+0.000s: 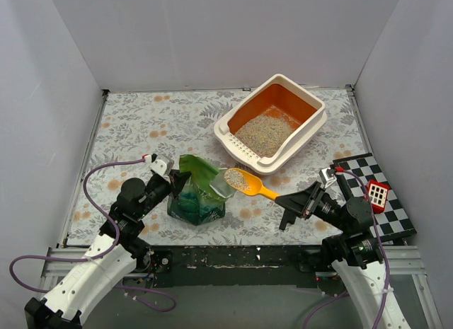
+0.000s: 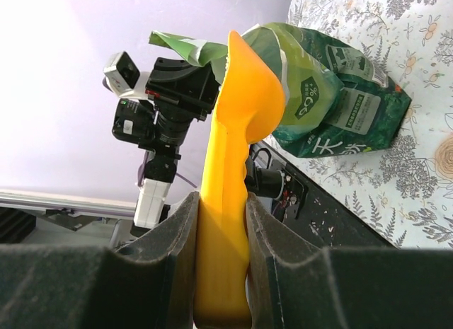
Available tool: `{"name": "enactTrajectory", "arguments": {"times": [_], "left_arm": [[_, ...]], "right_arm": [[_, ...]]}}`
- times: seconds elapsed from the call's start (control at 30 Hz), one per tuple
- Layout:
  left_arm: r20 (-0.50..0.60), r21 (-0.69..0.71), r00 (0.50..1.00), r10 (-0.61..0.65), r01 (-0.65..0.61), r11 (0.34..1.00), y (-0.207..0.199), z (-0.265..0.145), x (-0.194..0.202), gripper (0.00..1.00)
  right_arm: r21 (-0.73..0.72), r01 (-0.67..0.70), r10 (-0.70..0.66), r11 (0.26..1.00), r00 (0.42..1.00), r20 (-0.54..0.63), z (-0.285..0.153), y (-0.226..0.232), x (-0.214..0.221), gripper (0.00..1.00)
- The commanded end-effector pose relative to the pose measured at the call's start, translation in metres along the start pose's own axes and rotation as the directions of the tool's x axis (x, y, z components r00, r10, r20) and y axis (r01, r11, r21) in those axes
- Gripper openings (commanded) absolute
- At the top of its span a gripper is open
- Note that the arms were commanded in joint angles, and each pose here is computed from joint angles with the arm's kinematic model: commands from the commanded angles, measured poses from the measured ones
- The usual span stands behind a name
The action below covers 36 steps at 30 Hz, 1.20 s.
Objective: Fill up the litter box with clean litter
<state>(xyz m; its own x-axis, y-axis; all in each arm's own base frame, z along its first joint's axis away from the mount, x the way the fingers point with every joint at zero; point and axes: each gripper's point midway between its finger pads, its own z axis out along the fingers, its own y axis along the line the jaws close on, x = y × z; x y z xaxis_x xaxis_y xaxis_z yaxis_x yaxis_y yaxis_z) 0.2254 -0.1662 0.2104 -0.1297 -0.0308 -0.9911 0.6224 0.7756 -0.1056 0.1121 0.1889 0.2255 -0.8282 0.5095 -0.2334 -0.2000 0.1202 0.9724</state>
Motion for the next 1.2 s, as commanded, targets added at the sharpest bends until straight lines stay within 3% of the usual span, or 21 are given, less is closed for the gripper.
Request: {"name": "enactTrajectory", "arguments": {"times": [0.0,0.3,0.67,0.97,1.17], "left_arm": [[-0.024,-0.068,1.0,0.003,-0.005,0.998,0.012,-0.003,0.007,0.0],[-0.021,-0.065,1.0,0.001,-0.002,0.998,0.012,-0.003,0.008,0.0],[-0.002,-0.077,1.0,0.002,-0.002,0.997,0.014,-0.005,0.005,0.0],[0.015,-0.08,1.0,0.007,-0.005,0.997,0.014,-0.007,0.002,0.0],[0.026,-0.076,1.0,0.012,-0.01,0.997,0.013,-0.008,-0.001,0.0]], "right_arm": [[-0.122,0.061,-0.056,0.991,0.997,0.044,0.0,0.042,-0.012,0.01],[-0.145,0.07,-0.043,0.987,0.983,0.181,0.016,0.065,-0.052,0.01],[-0.137,0.088,-0.024,0.987,0.909,0.417,0.042,0.08,-0.126,0.01],[0.146,0.023,-0.102,0.989,0.824,0.558,0.068,0.031,-0.187,0.01],[0.32,0.005,-0.197,0.947,0.797,0.57,0.076,-0.003,-0.21,0.01]]}}
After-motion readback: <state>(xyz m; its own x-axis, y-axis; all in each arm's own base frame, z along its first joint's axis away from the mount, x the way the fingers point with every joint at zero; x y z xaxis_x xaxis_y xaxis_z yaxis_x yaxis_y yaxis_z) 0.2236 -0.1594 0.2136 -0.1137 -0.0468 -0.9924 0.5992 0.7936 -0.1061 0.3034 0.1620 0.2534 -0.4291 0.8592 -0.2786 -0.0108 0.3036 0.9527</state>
